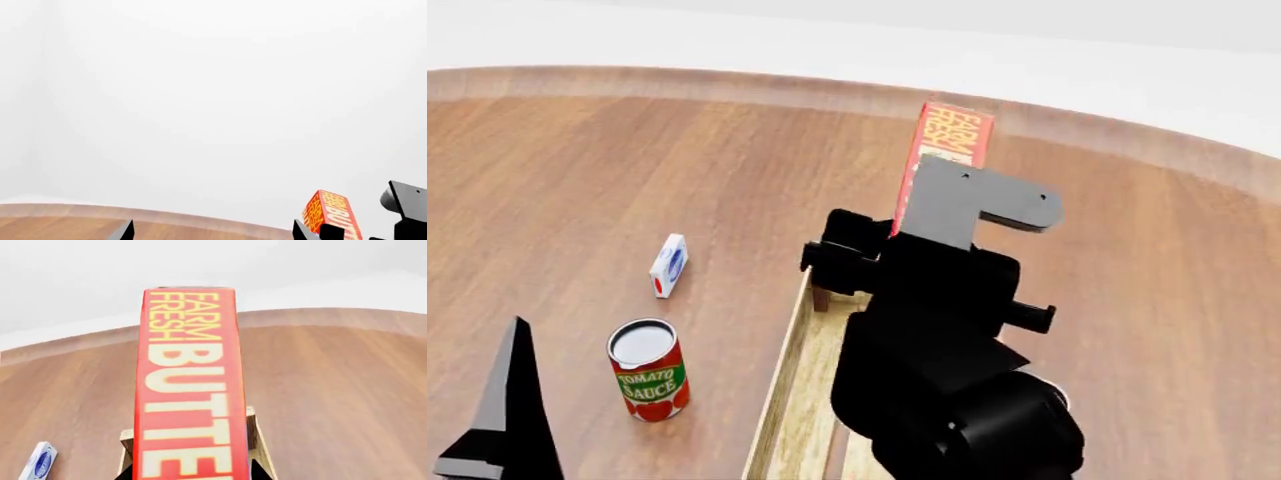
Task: Pick up the butter and put it in the tray.
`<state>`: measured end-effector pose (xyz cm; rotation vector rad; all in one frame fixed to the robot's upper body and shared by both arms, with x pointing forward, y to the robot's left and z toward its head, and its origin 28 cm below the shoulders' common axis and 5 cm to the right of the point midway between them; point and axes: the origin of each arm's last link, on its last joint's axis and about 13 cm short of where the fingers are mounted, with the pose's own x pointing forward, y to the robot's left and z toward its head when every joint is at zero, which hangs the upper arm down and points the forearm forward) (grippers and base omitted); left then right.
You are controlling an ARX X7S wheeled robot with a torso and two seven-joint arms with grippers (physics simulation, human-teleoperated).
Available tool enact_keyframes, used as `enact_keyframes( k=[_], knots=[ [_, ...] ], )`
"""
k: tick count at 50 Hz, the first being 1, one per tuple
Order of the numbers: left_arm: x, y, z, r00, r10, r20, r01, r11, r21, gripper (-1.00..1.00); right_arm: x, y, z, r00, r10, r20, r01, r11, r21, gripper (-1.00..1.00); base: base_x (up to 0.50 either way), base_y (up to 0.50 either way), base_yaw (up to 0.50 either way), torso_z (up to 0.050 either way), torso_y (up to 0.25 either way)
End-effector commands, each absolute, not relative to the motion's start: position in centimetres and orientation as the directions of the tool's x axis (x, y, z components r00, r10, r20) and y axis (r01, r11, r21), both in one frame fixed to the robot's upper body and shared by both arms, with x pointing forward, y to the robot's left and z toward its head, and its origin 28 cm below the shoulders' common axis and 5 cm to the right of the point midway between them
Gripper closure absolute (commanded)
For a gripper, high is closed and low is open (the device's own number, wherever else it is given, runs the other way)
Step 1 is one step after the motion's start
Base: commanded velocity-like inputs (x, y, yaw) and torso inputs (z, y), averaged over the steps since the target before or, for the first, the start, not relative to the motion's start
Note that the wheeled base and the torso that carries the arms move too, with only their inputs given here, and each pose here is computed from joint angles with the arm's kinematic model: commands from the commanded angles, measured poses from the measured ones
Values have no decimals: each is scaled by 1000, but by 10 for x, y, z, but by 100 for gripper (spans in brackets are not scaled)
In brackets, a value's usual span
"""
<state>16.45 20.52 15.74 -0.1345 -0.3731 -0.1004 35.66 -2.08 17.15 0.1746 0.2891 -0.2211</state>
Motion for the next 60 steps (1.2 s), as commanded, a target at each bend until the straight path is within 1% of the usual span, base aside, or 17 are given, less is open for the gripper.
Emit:
enact_keyframes(
  k=[1, 8, 17, 23, 25, 27, 33, 36, 48, 50, 55, 60],
  knots=[
    [164, 207, 160, 926, -62, 372, 114, 986, -119, -100, 354, 2, 176, 904, -241, -354, 241, 969, -43, 100, 0, 0, 0, 0, 0],
    [164, 207, 161, 925, -65, 374, 117, 986, -117, -100, 346, 6, 163, 888, -242, -391, 232, 970, -74, 100, 0, 0, 0, 1, 1],
    [165, 208, 159, 928, -64, 366, 117, 985, -124, -100, 346, 11, 153, 874, -234, -425, 219, 972, -85, 100, 0, 0, 0, 0, 1],
    [164, 208, 161, 926, -66, 371, 119, 985, -121, -100, 347, 9, 149, 873, -246, -421, 226, 969, -97, 100, 0, 0, 0, 0, 2],
    [164, 208, 160, 927, -67, 369, 119, 986, -120, -100, 350, 6, 148, 862, -289, -416, 260, 957, -125, 100, 0, 0, -1, 0, 0],
    [164, 208, 161, 927, -68, 369, 120, 986, -120, -100, 350, 6, 145, 860, -255, -443, 237, 967, -97, 100, 0, 0, 0, 5, 0],
    [165, 207, 159, 929, -70, 362, 120, 986, -115, -100, 352, 7, 137, 859, -247, -449, 229, 969, -96, 100, 0, 0, 0, 0, 2],
    [165, 207, 159, 930, -69, 360, 118, 986, -115, -100, 354, 6, 133, 840, -262, -476, 253, 964, -84, 100, 0, 0, 0, 0, 3],
    [166, 207, 158, 934, -69, 352, 114, 987, -111, -100, 357, 10, 111, 819, -236, -523, 205, 972, -119, 100, 0, 0, 0, 0, 1],
    [166, 207, 157, 935, -68, 348, 113, 988, -109, -100, 357, 11, 110, 807, -199, -556, 188, 979, -78, 100, -5, -1, 0, 0, 5],
    [167, 208, 156, 936, -67, 346, 111, 988, -109, -100, 357, 13, 110, 800, -181, -572, 164, 983, -81, 100, 0, 0, 0, 2, 0],
    [168, 206, 153, 939, -70, 338, 112, 988, -106, -100, 359, 13, 107, 798, -159, -582, 164, 985, -44, 100, 0, 0, 0, 0, 2]
  ],
)
